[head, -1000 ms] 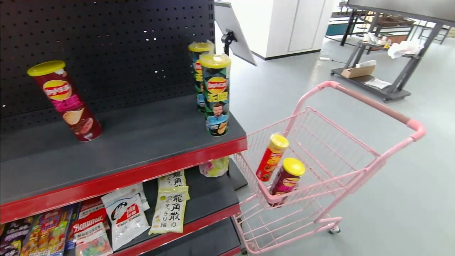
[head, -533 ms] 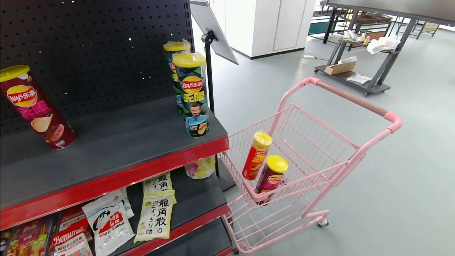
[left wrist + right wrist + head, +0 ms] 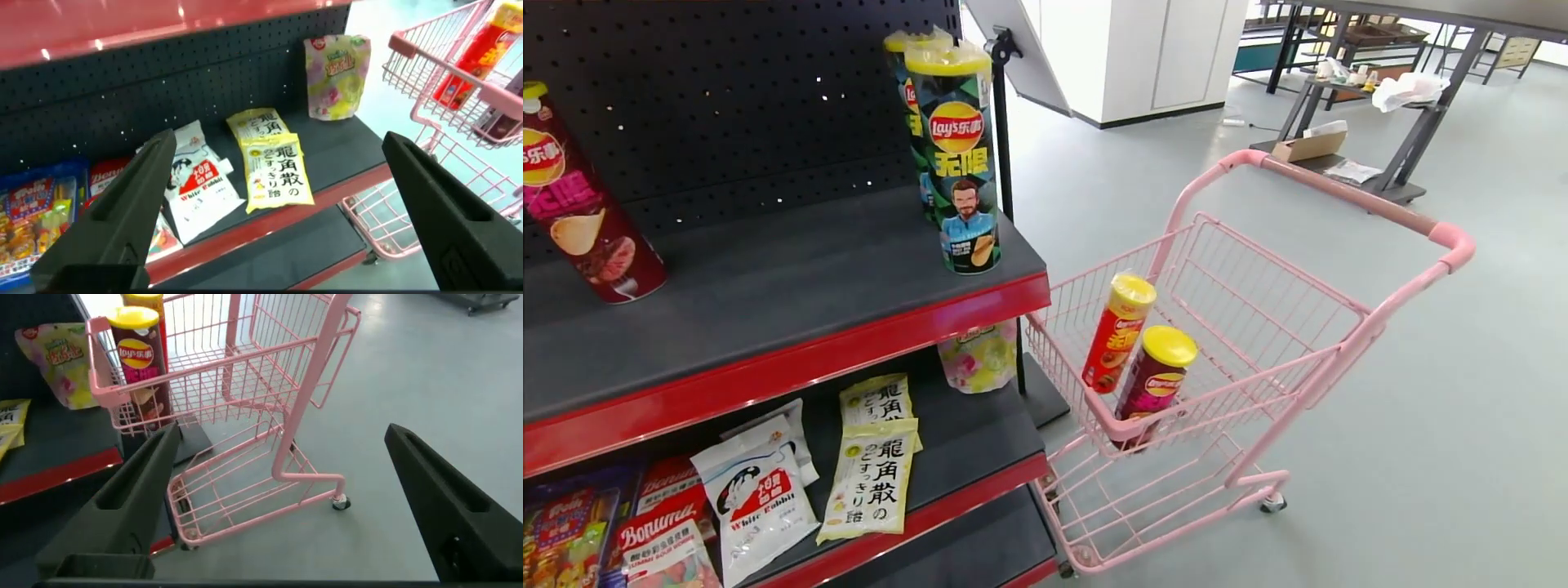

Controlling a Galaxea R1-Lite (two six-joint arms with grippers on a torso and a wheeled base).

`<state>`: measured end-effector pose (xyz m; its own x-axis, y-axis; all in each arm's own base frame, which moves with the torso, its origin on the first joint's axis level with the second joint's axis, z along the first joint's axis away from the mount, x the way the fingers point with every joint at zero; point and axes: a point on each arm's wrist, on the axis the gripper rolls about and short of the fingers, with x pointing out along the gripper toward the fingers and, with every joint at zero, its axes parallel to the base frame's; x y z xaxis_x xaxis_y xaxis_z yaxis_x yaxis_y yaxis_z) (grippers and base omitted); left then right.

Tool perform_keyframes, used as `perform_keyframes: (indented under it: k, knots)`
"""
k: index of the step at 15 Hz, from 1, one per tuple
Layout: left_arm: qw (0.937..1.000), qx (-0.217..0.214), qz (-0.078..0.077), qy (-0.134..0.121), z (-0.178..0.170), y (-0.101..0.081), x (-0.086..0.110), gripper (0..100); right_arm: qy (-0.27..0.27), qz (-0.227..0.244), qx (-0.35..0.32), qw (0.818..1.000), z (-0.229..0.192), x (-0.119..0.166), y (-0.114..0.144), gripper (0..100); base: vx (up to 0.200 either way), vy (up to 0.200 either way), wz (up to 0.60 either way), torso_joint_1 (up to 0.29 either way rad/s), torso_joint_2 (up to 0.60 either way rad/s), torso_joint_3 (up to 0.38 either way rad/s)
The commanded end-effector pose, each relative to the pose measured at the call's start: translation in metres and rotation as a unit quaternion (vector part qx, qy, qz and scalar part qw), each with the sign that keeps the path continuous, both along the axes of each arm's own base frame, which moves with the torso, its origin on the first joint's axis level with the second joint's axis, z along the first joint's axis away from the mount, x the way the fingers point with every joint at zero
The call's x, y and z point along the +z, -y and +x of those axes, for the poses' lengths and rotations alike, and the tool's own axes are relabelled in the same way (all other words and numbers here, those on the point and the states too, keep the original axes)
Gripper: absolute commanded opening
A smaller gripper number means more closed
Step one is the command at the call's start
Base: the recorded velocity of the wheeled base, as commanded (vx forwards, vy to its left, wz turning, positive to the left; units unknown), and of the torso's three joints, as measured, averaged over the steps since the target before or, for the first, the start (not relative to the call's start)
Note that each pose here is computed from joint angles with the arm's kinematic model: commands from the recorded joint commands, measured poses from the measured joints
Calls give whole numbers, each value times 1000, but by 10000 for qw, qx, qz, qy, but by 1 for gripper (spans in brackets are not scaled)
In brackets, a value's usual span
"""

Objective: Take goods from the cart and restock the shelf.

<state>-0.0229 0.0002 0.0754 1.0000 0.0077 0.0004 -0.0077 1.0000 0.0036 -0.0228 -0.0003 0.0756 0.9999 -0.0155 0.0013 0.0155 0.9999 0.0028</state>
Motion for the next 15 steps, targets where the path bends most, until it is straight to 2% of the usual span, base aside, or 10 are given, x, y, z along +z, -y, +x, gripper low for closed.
perform_keyframes:
  k: [1,7,13,14,15]
  knots:
    - [10000,0,-3,-2,0,0,0,100,1,2,-7,10000,0,0,0,100,0,0,0,-188,544,359]
    - [10000,0,13,-2,0,0,0,100,1,-14,-14,10000,0,0,0,100,0,0,0,-153,514,365]
    - [10000,0,13,-2,0,0,0,100,-87,-182,-36,9998,1,1,0,100,0,0,0,-21,83,59]
    - [10000,0,13,-2,0,0,0,100,231,-139,128,9996,-2,39,0,100,0,0,0,0,0,0]
    - [10000,0,5,-2,0,0,0,100,46,85,301,9995,14,95,-1,100,0,0,0,0,0,0]
